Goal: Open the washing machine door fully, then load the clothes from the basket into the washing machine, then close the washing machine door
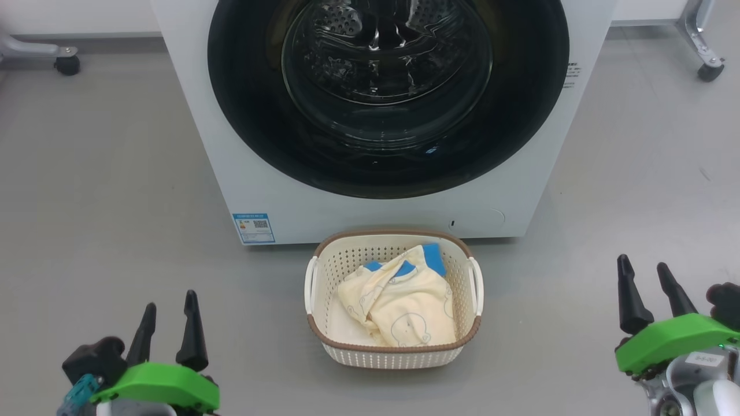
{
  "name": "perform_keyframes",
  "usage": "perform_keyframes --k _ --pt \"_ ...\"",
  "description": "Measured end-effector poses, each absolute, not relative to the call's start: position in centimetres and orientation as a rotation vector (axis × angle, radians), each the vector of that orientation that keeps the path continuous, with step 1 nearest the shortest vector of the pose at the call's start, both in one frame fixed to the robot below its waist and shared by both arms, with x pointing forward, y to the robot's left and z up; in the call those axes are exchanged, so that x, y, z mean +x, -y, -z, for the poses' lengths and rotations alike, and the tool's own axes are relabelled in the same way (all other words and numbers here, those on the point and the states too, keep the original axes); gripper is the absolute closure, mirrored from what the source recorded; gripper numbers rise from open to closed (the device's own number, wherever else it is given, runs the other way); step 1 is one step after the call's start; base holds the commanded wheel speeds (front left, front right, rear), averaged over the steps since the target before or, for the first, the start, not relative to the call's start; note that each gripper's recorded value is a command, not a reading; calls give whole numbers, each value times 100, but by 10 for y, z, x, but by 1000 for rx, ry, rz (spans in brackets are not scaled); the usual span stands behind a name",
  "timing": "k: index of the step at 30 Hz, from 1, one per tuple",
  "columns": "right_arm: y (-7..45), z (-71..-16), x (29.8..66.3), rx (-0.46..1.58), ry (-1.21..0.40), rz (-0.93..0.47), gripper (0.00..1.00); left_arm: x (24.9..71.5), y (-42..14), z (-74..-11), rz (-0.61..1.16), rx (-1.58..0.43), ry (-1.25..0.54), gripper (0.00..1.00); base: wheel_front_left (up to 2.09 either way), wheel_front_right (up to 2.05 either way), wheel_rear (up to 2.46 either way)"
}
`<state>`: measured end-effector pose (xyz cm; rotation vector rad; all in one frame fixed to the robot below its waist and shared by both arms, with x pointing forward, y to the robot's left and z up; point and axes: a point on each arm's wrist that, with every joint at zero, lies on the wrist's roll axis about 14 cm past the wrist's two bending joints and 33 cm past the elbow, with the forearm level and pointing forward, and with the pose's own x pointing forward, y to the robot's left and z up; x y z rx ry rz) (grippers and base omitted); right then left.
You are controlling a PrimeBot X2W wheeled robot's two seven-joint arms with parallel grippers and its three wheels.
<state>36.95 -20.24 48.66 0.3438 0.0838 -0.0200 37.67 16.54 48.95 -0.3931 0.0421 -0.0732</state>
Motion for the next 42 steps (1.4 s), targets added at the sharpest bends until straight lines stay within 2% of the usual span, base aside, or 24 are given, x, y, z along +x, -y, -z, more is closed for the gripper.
perform_keyframes --k 30,42 --pt "197 -501 375 -27 -42 -26 0 382 -145 -502 191 -71 21 0 0 0 0" --pt "198 -502 375 -31 -40 -23 0 381 -144 -502 197 -66 20 0 0 0 0"
